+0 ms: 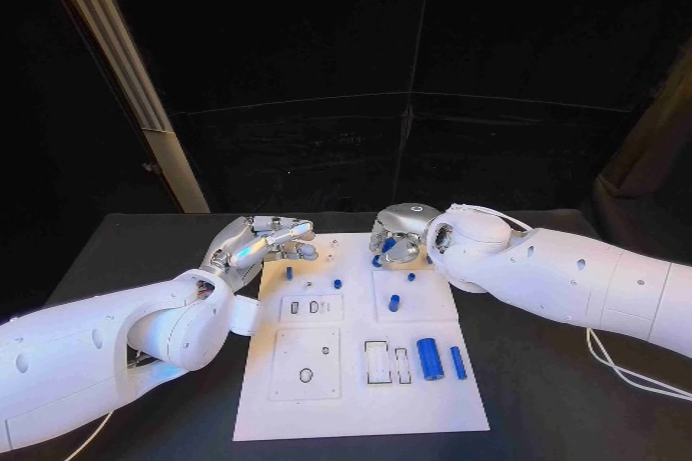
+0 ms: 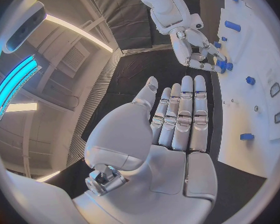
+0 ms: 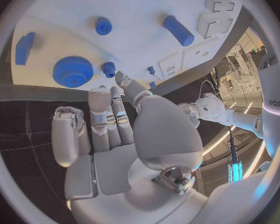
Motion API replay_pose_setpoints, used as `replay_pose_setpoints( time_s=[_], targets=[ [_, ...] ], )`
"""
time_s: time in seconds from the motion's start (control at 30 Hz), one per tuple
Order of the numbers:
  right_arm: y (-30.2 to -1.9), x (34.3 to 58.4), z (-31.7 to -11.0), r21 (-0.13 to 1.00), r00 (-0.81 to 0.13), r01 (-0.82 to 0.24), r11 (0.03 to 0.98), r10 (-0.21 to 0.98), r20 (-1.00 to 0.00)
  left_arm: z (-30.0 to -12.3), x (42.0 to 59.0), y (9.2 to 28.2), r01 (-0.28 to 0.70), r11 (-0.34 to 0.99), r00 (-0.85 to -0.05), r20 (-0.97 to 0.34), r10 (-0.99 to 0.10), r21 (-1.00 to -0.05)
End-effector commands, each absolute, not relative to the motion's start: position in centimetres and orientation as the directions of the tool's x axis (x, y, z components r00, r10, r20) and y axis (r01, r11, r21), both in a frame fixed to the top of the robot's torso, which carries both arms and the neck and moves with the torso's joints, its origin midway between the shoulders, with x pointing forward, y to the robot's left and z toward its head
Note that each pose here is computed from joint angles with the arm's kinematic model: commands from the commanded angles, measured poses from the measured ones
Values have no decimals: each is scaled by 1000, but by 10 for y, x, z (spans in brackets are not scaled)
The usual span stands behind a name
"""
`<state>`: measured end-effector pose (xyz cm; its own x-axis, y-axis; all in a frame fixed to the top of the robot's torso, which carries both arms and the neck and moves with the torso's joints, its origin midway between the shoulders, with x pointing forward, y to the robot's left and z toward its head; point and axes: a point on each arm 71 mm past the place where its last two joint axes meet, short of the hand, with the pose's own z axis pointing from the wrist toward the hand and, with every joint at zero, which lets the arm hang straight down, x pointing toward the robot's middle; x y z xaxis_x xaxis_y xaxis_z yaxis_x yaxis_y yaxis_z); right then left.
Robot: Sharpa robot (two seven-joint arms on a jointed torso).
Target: Assemble the parts on the task board
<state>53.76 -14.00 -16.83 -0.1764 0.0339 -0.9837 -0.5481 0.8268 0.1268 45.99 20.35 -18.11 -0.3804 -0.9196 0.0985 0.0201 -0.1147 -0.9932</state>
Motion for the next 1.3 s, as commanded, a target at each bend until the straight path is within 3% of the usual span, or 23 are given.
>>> replay_pose_setpoints(
  time_s=[0.03,1.3],
  targets=[
    [-139,538,-169,106,-189,-551,828,0,-982,-180,459,202,24,-119,-398,99,-912,-993],
    [-137,545,-175,85,-223,-550,831,-47,-974,-180,459,206,20,-115,-392,98,-915,-993]
  ],
)
